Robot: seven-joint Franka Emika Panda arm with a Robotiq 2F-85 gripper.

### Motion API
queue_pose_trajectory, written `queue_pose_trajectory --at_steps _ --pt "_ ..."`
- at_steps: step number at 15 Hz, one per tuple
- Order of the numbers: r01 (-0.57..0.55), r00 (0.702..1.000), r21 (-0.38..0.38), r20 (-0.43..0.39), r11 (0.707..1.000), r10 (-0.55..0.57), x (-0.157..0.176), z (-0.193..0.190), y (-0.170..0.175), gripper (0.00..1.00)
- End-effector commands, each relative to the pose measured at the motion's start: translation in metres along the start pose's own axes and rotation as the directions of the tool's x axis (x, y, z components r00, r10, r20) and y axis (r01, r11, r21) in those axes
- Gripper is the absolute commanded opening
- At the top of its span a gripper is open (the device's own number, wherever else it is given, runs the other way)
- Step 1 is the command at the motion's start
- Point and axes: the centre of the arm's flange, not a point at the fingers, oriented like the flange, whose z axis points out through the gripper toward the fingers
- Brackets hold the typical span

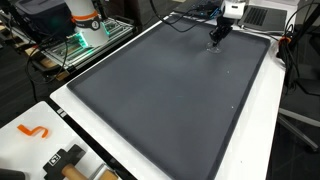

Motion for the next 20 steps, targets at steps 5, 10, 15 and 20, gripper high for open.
queue_pose_trajectory --at_steps 5,10,15,20 --pt "0.031 0.999 0.008 0.009 0.999 -0.031 0.001 -0.003 0.003 0.56" --pt "0.052 0.999 0.007 0.012 0.999 -0.052 0.002 -0.006 0.003 0.96" --pt "0.079 0.997 0.020 0.002 0.997 -0.079 -0.001 -0.019 0.002 1.00" --pt "0.130 0.991 0.039 -0.035 0.991 -0.129 -0.006 -0.052 0.010 1.00"
